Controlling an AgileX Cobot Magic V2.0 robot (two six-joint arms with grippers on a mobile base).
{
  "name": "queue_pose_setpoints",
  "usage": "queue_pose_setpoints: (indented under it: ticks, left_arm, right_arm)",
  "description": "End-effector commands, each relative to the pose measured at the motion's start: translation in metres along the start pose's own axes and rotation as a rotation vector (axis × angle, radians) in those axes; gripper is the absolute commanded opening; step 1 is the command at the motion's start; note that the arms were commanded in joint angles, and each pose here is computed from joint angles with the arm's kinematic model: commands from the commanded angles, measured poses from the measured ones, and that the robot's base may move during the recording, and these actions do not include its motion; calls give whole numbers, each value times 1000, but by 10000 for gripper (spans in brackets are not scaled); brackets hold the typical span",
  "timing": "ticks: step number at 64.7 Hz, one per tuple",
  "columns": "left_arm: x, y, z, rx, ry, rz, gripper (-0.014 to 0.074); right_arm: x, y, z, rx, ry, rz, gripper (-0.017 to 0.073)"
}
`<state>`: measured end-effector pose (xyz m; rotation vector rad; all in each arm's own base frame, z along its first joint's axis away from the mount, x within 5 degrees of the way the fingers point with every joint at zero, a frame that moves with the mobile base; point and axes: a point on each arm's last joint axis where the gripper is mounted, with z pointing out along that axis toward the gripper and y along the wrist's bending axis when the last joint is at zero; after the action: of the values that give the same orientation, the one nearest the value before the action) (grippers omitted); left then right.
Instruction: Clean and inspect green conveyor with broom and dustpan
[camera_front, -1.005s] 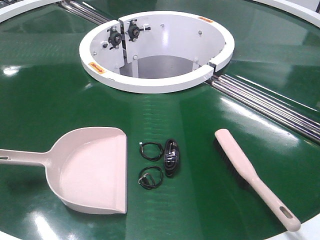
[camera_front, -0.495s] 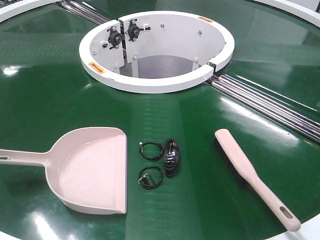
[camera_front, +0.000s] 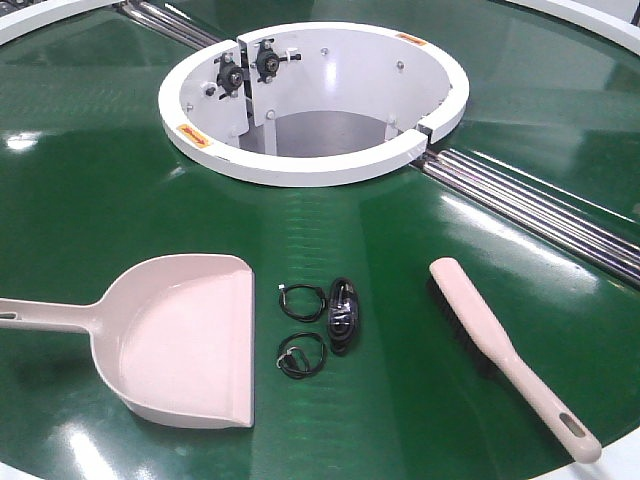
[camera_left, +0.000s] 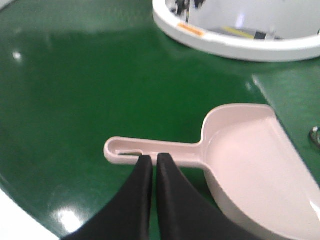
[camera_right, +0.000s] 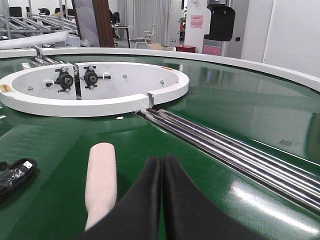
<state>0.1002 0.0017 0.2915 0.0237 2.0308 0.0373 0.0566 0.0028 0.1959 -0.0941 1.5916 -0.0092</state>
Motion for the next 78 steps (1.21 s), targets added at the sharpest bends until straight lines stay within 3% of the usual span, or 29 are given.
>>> queue_pose_setpoints:
  ticks: [1, 17, 28, 43, 55, 69, 78]
  left_arm:
    - [-17, 1, 4, -1, -62, -18, -6]
    - [-16, 1, 7, 0, -44, -18, 11]
    - [-16, 1, 7, 0, -48, -17, 79]
    - [-16, 1, 7, 0, -47, -16, 300]
    - [-17, 1, 7, -1, -51, 17, 475]
    - [-17, 1, 7, -1, -50, 15, 492]
    - [-31, 3, 1, -19, -29, 106, 485]
  right_arm:
    - [-6, 0, -1, 9, -81, -6, -9]
    - [-6, 0, -1, 9, -81, -6, -9]
    - [-6, 0, -1, 9, -81, -6, -9]
    - [-6, 0, -1, 9, -81, -6, -9]
    - [-6, 0, -1, 9, -81, -6, -9]
    - [-6, 0, -1, 9, -81, -6, -9]
    - [-6, 0, -1, 9, -81, -6, -9]
